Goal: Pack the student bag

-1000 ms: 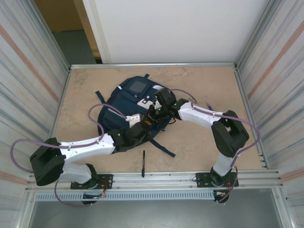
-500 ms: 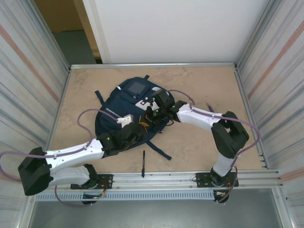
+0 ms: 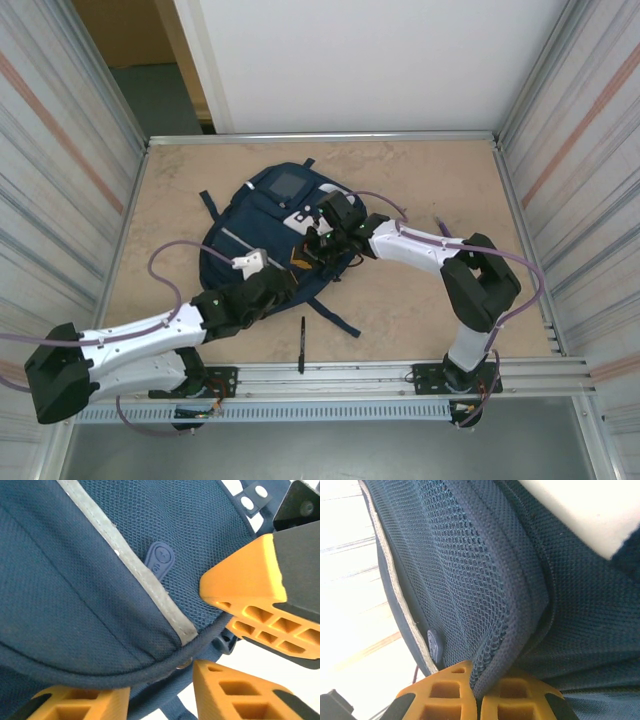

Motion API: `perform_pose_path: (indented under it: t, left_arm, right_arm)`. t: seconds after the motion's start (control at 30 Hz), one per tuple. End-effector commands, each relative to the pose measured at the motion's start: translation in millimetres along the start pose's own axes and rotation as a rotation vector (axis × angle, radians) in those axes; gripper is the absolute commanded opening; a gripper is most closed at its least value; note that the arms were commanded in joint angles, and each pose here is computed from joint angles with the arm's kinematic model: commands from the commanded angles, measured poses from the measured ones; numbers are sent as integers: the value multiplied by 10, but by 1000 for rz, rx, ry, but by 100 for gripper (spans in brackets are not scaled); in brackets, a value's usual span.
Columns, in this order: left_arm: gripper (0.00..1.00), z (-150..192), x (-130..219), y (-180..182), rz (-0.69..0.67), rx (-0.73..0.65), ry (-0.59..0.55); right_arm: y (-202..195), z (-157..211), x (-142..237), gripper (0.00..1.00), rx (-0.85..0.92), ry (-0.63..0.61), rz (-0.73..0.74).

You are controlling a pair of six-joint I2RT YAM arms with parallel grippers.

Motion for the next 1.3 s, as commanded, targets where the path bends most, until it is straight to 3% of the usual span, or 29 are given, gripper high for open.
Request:
perform_pose_path:
  t: [0.0,0.4,0.5,0.77,0.93,1.03,1.27]
  left_arm:
    - [34,-165,-31,1,38,-65,-83]
    - [17,-268,93,-59,172,-137,-120]
    - [16,-254,102,-8,145,-152,-107]
    - [0,-172,70,221,15,-154,-57]
    - [0,-161,149,329,-15,-247,-46]
    - [0,-191,227,501,-72,-237,-39]
    - [0,-169,317,627,-19,-289,23]
  right_arm:
    - [343,272,10,0,80,105,-90]
    - [490,552,-115,0,77,165,-106]
    - [478,544,-125,0,75,160,-100]
    - [463,462,-63,0,64,146,-95]
    - [415,382,54,0,80,139,-83]
    - [329,263,128,0,103,122,-57]
    - [85,-149,383,0,91,52,-13]
Point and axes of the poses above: each hand's point on the last joint's axis, 136 mm out from that joint toward the fingers, its own x axis back along the fingers, its own y axis along the line the jaws close on, z = x × y, the point moved 4 cm from there along x, back along the fingers
